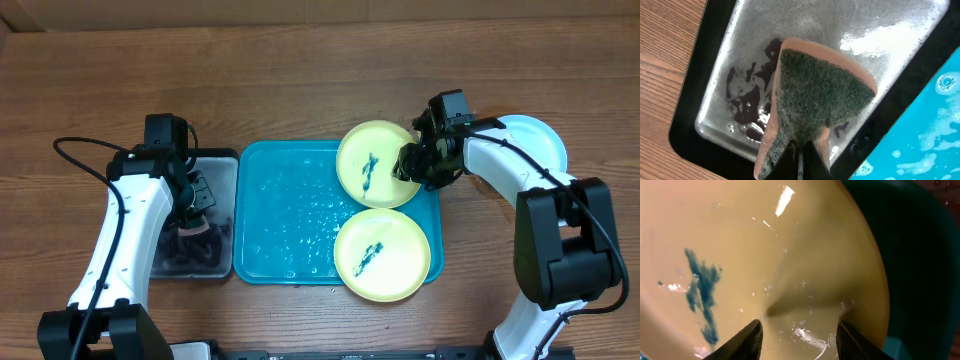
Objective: Clean dirty plates on tray and stack at the side
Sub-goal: 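Move the right gripper to the upper yellow plate and grasp its rim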
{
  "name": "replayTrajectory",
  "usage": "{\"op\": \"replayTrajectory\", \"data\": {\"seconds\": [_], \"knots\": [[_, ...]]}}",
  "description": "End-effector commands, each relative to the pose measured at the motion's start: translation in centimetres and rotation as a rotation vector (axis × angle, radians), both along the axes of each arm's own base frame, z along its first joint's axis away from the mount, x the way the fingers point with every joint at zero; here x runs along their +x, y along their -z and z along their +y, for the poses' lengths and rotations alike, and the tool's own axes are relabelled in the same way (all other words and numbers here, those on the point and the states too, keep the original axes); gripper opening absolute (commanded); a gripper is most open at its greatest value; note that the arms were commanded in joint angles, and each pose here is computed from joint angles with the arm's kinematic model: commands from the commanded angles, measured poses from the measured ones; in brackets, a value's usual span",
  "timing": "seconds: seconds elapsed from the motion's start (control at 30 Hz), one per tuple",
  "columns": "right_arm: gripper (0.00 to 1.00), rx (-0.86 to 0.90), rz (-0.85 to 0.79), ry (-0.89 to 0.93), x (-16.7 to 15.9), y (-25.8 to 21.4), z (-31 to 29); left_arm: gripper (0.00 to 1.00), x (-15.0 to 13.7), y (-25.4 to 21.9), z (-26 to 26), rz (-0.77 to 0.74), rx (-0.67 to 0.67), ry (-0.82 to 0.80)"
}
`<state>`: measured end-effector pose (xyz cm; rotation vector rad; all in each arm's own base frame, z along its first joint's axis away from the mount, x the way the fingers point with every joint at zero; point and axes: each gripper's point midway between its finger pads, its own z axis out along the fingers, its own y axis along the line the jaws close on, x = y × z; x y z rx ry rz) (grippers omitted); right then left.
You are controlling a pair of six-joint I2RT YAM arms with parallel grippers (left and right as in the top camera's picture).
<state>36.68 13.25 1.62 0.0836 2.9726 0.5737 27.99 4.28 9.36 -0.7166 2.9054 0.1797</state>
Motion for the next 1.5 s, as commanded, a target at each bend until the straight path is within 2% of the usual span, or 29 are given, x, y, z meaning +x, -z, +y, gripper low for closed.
{"op": "replayTrajectory", "data": {"seconds": [0.0, 0.27, 0.37, 0.53, 0.73, 1.13, 1.2, 1.3, 1.4, 1.47], "knots": [[0.50, -0.010, -0.038, -0.024, 1.1, -2.0, 0.5, 0.04, 0.5, -0.7, -0.1, -0.024, -0.001, 0.024], [0.50, -0.005, -0.059, -0.061, 2.2, -6.0, 2.4, 0.04, 0.5, -0.7, -0.1, -0.025, -0.001, 0.024], [0.51, -0.062, -0.051, 0.017, 2.8, -6.4, 1.3, 0.04, 0.5, -0.7, -0.1, -0.025, -0.001, 0.024], [0.51, -0.150, -0.017, 0.122, 2.9, -5.9, -2.1, 0.04, 0.5, -0.7, -0.1, -0.026, -0.001, 0.024], [0.51, -0.164, -0.006, 0.162, 3.3, -5.5, -4.7, 0.04, 0.6, -0.7, -0.1, -0.026, -0.001, 0.024], [0.51, -0.121, 0.067, 0.106, 3.6, -0.9, -3.2, 0.04, 0.5, -0.7, -0.1, -0.025, 0.000, 0.024], [0.49, -0.108, 0.083, 0.102, 3.4, -0.4, -2.9, 0.04, 0.5, -0.7, -0.1, -0.022, -0.001, 0.024], [0.37, -0.102, 0.086, 0.098, 3.4, -0.2, -2.7, 0.04, 0.4, -0.7, -0.1, -0.021, -0.001, 0.024], [0.31, -0.096, 0.083, 0.082, 3.3, -0.2, -2.2, 0.04, 0.4, -0.7, -0.1, -0.022, -0.001, 0.024], [0.21, -0.093, 0.084, 0.070, 3.2, -0.3, -1.8, 0.04, 0.4, -0.7, -0.1, -0.021, -0.001, 0.024]]}}
